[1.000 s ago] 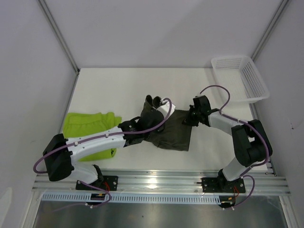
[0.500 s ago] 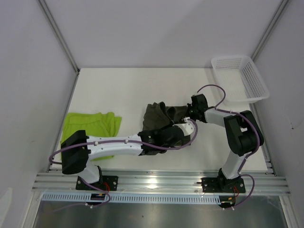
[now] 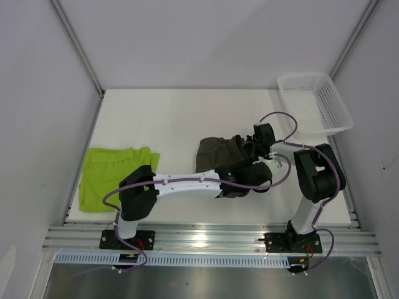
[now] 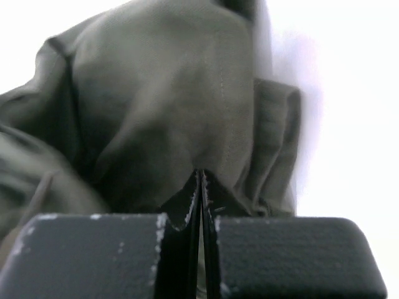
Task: Fold and stack the shorts
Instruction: Fold the shorts
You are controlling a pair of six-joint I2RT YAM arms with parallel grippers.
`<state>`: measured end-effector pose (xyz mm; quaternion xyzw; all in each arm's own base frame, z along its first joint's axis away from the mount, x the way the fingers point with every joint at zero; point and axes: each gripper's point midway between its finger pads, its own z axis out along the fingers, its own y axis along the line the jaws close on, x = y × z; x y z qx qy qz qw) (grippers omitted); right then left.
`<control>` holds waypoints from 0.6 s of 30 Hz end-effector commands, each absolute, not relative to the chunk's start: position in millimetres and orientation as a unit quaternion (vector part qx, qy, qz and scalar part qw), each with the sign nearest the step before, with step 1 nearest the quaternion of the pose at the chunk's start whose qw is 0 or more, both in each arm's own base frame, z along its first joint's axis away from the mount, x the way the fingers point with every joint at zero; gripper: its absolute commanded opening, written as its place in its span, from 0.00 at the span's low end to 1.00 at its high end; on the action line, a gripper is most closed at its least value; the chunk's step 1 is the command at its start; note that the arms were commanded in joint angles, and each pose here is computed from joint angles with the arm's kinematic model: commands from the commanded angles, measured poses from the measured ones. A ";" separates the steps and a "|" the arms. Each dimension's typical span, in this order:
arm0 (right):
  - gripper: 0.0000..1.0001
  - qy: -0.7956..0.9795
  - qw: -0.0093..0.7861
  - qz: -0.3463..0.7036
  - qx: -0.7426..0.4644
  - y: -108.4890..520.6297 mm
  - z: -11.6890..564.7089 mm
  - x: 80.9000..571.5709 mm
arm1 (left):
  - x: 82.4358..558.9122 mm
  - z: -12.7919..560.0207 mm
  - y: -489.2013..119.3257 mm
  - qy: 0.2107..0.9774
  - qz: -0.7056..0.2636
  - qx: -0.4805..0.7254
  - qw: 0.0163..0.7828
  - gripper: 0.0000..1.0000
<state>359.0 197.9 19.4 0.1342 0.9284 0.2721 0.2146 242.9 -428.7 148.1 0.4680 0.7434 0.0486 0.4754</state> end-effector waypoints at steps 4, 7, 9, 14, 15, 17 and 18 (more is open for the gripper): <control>0.00 0.937 0.179 0.269 0.135 193.6 4.4 342.5 | 236.5 150.3 -438.5 0.765 -0.002 0.455 0.456 0.83; 0.00 0.936 0.182 0.271 0.133 192.7 8.1 345.0 | 231.8 167.0 -422.5 0.769 -0.036 0.442 0.460 0.96; 0.00 0.935 0.184 0.272 0.131 192.5 9.4 346.0 | 234.2 167.6 -405.4 0.779 -0.037 0.430 0.455 0.99; 0.01 0.934 0.191 0.270 0.135 188.2 12.4 349.8 | 253.3 202.4 -364.4 0.801 -0.082 0.351 0.478 0.99; 0.04 0.933 0.192 0.272 0.135 187.4 13.9 350.8 | 264.5 211.6 -355.0 0.803 -0.096 0.330 0.487 0.99; 0.07 0.932 0.197 0.274 0.134 186.7 17.5 353.6 | 258.4 233.6 -351.3 0.788 -0.176 0.313 0.501 0.99; 0.08 0.931 0.200 0.275 0.132 186.5 19.6 355.5 | 254.6 244.2 -346.7 0.778 -0.219 0.311 0.499 0.99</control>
